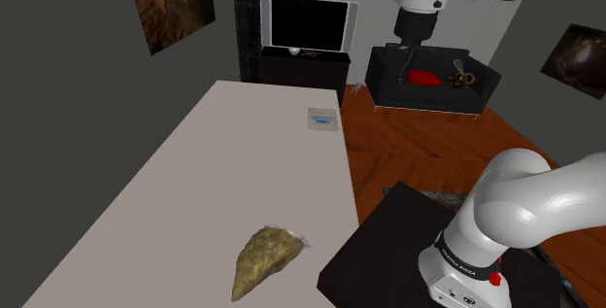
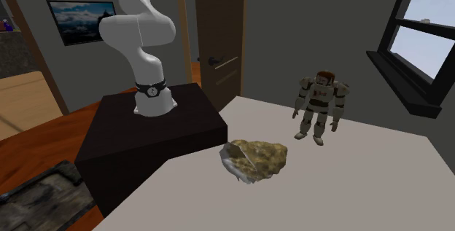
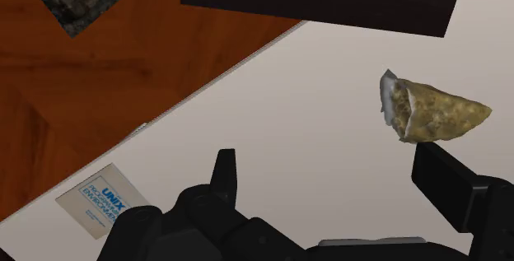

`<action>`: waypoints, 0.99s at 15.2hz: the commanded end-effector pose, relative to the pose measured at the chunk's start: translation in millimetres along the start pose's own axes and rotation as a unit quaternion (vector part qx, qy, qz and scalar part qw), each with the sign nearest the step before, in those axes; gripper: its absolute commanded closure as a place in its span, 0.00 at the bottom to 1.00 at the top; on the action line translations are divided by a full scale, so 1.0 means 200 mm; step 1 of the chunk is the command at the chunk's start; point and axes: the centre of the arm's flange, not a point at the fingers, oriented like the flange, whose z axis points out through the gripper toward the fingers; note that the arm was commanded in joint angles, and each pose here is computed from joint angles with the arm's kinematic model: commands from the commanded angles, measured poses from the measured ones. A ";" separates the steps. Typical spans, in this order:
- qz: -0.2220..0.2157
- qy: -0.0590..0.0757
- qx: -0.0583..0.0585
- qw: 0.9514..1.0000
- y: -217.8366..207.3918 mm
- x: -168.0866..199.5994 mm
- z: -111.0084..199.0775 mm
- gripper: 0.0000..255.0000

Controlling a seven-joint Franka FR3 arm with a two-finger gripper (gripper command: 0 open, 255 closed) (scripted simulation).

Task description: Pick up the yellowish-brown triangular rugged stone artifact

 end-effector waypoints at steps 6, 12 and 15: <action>-0.046 0.000 0.005 0.999 -0.13 0.11 0.28 0.00; -0.101 -0.001 0.012 0.995 -0.31 0.23 0.61 0.00; -0.129 -0.001 0.015 0.992 -0.40 0.28 0.77 0.00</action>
